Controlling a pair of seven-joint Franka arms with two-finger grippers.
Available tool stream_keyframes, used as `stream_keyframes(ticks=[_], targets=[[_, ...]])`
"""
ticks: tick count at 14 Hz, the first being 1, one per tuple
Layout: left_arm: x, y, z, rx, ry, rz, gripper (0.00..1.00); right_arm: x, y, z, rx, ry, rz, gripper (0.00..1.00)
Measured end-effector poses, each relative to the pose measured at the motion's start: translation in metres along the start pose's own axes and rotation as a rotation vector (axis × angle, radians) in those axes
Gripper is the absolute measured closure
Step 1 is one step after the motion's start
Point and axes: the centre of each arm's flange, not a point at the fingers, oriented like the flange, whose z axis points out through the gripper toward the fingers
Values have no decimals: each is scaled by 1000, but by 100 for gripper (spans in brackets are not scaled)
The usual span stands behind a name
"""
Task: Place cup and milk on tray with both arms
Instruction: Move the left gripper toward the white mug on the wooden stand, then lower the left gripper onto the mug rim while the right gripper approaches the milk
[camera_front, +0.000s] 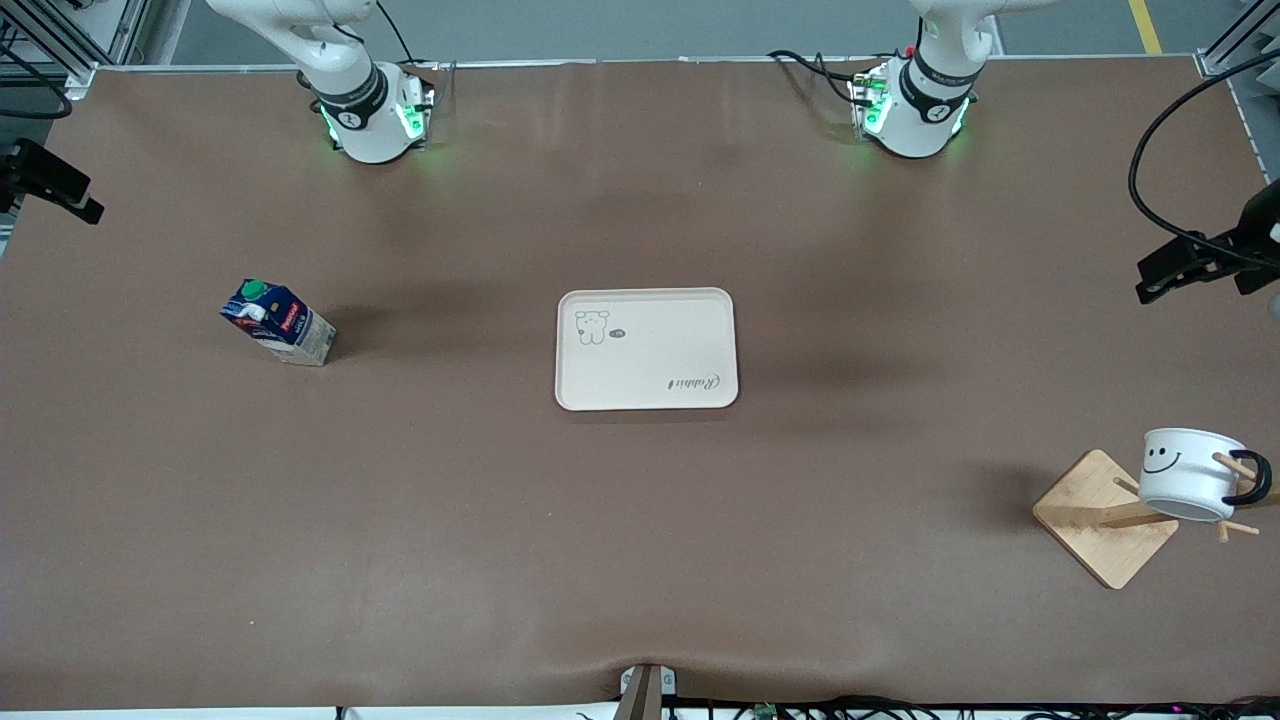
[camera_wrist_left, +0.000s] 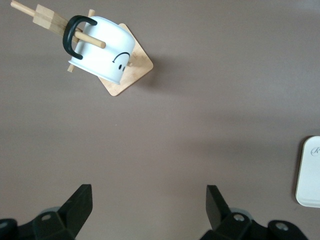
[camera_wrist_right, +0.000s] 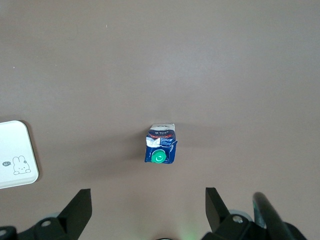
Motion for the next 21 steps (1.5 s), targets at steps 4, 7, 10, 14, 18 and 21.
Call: stream_keyframes(ticks=[4, 7, 10, 14, 18, 21], targets=[[19, -25, 20, -33, 41, -65, 0, 0, 0, 0, 0, 0, 0, 0], [27, -41, 40, -55, 67, -107, 0, 0, 0, 0, 0, 1, 0, 0], [33, -48, 71, -78, 96, -146, 0, 4, -1, 7, -1, -14, -1, 0], [35, -52, 119, -128, 139, -187, 0, 11, -1, 16, -3, -31, -1, 0], [29, -56, 162, -150, 162, -221, 0, 11, -1, 16, -3, -30, -1, 0], [26, -72, 184, -144, 217, -256, 0, 11, -1, 16, -3, -29, -1, 0]])
